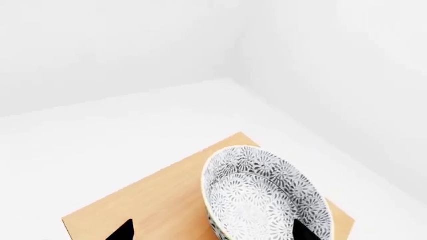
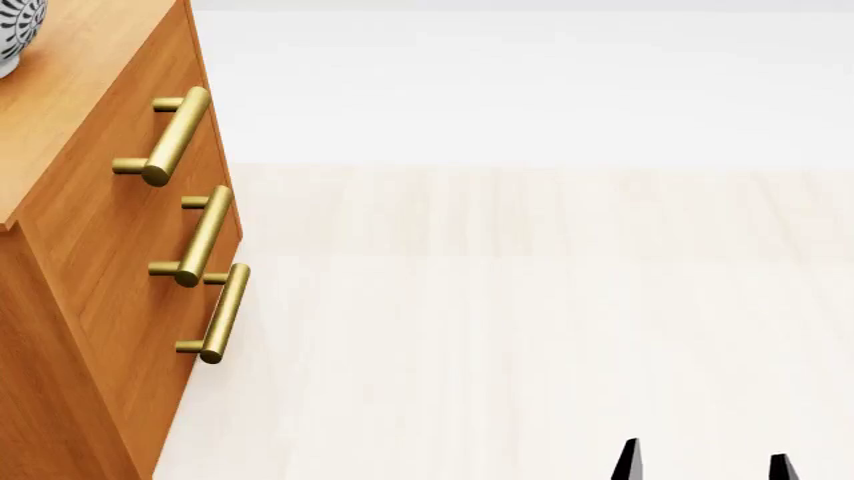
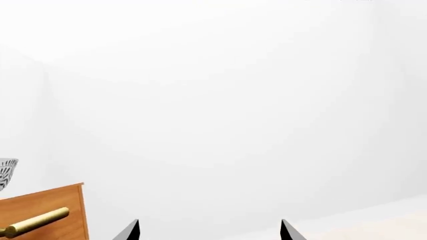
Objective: Put the bowl on top of the cabinet.
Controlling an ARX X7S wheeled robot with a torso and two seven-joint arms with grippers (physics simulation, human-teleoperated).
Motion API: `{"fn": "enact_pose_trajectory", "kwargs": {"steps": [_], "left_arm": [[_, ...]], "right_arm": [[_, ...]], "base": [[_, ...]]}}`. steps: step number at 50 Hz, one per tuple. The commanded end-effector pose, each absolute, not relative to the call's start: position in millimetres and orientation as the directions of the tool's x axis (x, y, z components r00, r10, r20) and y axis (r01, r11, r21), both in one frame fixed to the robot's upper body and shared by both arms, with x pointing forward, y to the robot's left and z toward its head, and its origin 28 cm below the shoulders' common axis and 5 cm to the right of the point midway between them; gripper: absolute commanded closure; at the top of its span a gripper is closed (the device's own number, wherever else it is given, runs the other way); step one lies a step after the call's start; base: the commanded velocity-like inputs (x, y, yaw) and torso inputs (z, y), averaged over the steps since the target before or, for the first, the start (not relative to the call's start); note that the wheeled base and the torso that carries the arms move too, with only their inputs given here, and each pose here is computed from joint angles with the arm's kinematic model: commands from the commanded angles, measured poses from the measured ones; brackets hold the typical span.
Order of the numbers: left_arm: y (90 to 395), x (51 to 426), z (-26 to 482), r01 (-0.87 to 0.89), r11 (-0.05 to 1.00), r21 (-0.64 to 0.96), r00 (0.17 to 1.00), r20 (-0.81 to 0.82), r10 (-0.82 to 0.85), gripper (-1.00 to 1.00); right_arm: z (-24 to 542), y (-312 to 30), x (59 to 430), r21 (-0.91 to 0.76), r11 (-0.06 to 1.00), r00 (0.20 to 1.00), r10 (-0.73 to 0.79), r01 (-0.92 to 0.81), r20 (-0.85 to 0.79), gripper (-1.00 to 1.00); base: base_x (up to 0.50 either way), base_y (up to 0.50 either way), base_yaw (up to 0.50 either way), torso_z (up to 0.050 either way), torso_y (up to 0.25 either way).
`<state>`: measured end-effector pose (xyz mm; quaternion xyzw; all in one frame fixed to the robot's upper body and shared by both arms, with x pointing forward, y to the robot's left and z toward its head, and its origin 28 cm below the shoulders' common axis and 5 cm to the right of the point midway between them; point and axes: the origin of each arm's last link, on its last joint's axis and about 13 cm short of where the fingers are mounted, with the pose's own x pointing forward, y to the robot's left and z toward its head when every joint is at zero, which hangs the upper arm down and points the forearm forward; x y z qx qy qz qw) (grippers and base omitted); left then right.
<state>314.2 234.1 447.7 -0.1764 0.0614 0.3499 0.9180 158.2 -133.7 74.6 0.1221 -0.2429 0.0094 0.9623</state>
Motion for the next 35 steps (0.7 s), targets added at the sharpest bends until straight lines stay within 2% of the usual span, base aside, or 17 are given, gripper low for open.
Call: {"fn": "enact_pose_trajectory", "kwargs": {"steps": [1, 24, 35], "left_arm": [[219, 298, 452, -0.641, 0.741, -0.203, 0.768, -0.152, 0.623, -1.0], [210, 275, 454, -0.646, 0.758, -0.097, 0.763, -0.038, 0.645, -1.0], [198, 276, 430, -0.593, 0.805, -0.007, 0.805, 0.013, 0.593, -1.0]], "right_arm": [[77, -131, 155, 0.213, 0.972, 0.866, -0.025, -0.095, 0.5, -1.0], [78, -126, 150, 0.195, 0.974, 0.858, 0.001, -0.118, 0.514, -1.0], [74, -123, 157, 0.171, 0.981, 0.866, -0.003, -0.095, 0.501, -1.0]], "base": [[0.0, 0.0, 0.0, 0.0, 0.0], [0.0, 0.0, 0.0, 0.0, 0.0], [0.0, 0.0, 0.0, 0.0, 0.0]]}}
